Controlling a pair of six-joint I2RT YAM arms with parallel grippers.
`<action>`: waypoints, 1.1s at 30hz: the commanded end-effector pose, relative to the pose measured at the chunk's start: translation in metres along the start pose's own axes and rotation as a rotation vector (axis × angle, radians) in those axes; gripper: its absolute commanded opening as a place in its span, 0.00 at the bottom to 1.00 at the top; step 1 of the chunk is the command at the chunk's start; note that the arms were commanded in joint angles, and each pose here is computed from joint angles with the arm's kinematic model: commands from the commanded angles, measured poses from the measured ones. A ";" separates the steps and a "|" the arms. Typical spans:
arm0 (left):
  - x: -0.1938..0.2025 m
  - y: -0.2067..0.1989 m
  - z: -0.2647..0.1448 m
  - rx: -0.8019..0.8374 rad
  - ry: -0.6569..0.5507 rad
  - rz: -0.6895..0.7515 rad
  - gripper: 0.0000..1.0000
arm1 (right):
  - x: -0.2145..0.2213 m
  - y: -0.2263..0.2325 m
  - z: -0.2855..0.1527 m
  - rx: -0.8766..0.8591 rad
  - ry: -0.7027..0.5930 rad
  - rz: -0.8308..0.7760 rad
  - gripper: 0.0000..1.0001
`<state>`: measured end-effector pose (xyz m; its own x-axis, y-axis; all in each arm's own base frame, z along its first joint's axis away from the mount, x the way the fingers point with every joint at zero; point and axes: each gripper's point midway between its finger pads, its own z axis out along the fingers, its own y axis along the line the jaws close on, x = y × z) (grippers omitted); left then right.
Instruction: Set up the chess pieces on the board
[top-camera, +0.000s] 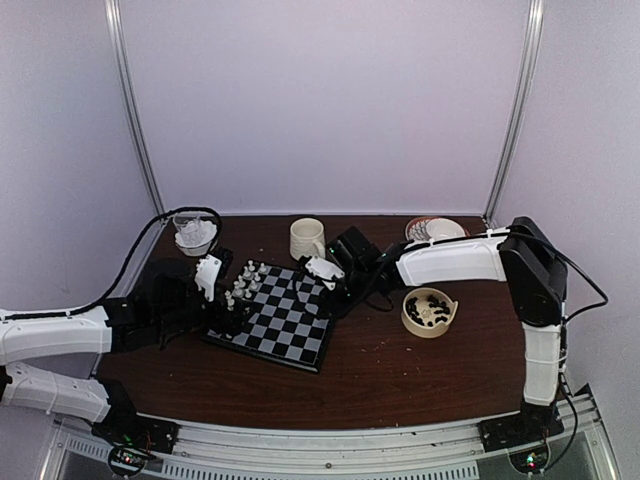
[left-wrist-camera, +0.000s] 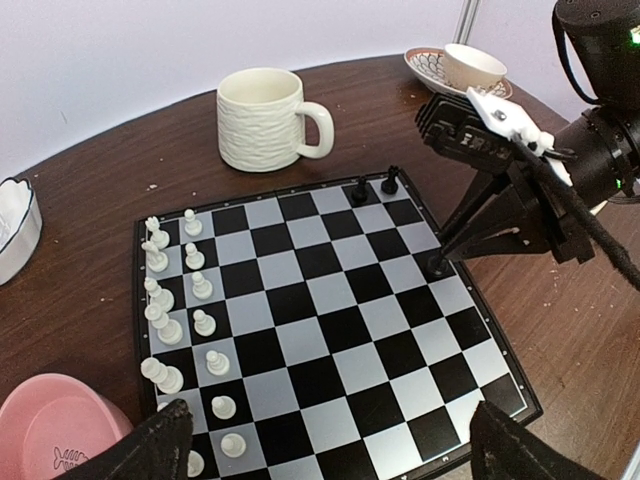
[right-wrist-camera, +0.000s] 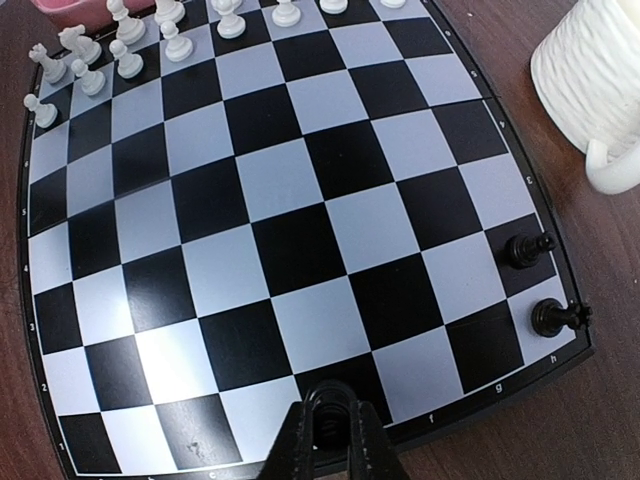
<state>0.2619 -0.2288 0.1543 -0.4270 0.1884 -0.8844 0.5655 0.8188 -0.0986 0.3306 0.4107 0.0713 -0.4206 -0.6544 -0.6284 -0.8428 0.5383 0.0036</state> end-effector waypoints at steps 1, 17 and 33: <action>-0.019 -0.003 -0.001 0.010 -0.040 -0.006 0.97 | -0.004 0.004 -0.005 -0.029 -0.006 -0.001 0.03; -0.019 -0.004 -0.002 0.014 -0.037 -0.005 0.97 | 0.006 0.022 -0.012 -0.080 0.017 -0.035 0.03; -0.019 -0.004 -0.002 0.013 -0.034 -0.004 0.97 | 0.015 0.033 -0.014 -0.083 0.060 -0.075 0.03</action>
<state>0.2614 -0.2290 0.1548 -0.4337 0.1947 -0.8798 0.5669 0.8179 -0.0984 0.3040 0.4184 0.0705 -0.3830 -0.6924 -0.6115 -0.8861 0.4625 0.0313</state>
